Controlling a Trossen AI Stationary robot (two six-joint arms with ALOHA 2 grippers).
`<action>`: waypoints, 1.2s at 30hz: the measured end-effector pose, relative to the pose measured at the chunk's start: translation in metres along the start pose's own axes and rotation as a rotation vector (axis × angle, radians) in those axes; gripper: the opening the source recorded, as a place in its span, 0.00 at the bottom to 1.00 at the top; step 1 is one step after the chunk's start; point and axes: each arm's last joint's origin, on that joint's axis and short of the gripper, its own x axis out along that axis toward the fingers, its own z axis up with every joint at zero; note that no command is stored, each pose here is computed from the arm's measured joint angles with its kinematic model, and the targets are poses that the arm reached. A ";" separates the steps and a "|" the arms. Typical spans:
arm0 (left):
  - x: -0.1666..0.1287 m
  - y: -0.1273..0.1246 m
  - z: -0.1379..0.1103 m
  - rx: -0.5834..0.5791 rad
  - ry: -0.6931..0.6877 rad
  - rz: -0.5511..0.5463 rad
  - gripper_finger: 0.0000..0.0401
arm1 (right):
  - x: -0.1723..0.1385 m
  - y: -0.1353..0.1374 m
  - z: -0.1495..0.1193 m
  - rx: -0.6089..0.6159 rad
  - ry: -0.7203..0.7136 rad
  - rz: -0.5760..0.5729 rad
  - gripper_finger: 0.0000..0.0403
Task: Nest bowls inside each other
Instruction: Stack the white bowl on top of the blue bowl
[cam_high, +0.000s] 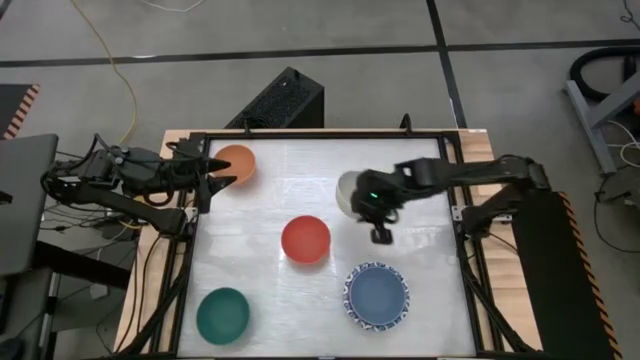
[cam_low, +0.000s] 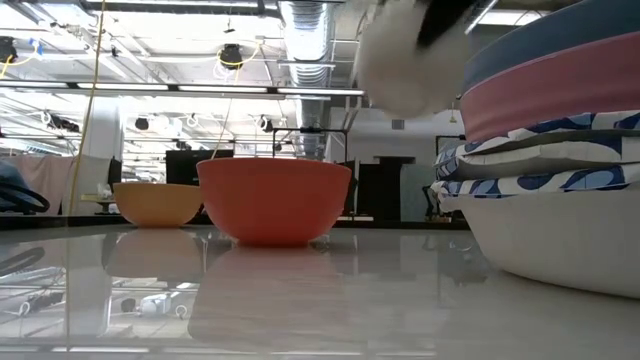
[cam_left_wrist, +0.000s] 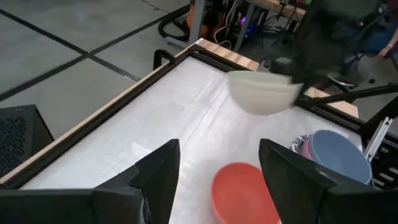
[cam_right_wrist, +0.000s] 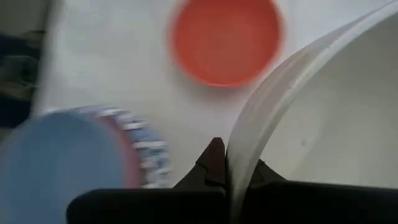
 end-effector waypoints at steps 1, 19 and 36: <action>0.000 0.000 0.000 0.006 0.003 -0.005 0.52 | -0.007 0.010 -0.001 -0.020 -0.019 0.037 0.02; -0.004 0.001 0.000 0.066 0.002 -0.036 0.52 | 0.000 0.165 -0.037 -0.245 0.006 0.232 0.02; -0.016 -0.004 0.019 0.012 -0.159 -0.229 0.52 | 0.021 0.172 -0.047 -0.246 0.142 0.169 0.03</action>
